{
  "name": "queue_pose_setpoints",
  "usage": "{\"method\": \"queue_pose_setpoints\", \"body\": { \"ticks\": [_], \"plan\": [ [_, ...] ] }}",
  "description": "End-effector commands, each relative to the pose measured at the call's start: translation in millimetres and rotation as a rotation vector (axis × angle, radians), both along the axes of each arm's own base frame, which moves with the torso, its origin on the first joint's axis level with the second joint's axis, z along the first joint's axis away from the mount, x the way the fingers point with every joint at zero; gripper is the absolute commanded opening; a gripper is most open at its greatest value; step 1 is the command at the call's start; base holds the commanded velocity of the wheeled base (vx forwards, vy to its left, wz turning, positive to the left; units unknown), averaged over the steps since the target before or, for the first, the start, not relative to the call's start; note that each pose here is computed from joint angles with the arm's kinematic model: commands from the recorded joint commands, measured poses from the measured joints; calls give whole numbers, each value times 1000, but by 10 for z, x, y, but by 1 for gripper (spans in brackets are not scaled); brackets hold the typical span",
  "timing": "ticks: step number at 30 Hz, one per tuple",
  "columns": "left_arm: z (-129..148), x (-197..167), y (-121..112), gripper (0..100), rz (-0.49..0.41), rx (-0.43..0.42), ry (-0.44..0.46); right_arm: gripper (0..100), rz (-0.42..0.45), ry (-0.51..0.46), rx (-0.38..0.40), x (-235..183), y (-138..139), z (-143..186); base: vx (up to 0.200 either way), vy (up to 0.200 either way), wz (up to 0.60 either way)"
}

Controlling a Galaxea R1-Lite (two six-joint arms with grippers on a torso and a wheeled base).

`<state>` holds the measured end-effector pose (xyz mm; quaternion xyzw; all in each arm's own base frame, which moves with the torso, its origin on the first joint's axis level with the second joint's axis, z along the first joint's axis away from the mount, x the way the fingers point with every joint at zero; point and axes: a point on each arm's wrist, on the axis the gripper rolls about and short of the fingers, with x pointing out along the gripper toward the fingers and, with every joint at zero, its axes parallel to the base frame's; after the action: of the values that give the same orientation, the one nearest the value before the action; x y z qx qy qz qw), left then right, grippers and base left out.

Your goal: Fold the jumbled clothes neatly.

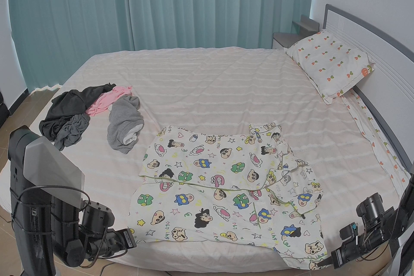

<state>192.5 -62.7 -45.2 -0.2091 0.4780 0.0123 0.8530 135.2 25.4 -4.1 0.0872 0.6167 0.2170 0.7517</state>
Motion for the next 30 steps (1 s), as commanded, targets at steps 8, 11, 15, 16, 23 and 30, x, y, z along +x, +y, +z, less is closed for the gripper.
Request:
{"method": "queue_pose_setpoints", "body": {
  "ticks": [8,11,15,16,23,30],
  "plan": [
    [84,-31,24,0,-39,7,0,0,17,-1,-2,-53,-6,14,0,0,0],
    [142,46,3,0,-31,-16,-61,0,0,-96,24,23,-21,67,0,0,0],
    [220,159,-29,0,1,-62,-129,0,-22,-210,45,122,-46,125,0,0,0],
    [247,208,-44,0,13,-77,-153,0,-34,-257,56,169,-59,147,0,0,0],
    [331,471,-24,0,81,-101,-257,0,-90,-443,70,397,-138,218,0,0,0],
    [353,575,-33,0,94,-100,-291,0,-141,-541,89,583,-173,247,0,0,0]
  ]
}}
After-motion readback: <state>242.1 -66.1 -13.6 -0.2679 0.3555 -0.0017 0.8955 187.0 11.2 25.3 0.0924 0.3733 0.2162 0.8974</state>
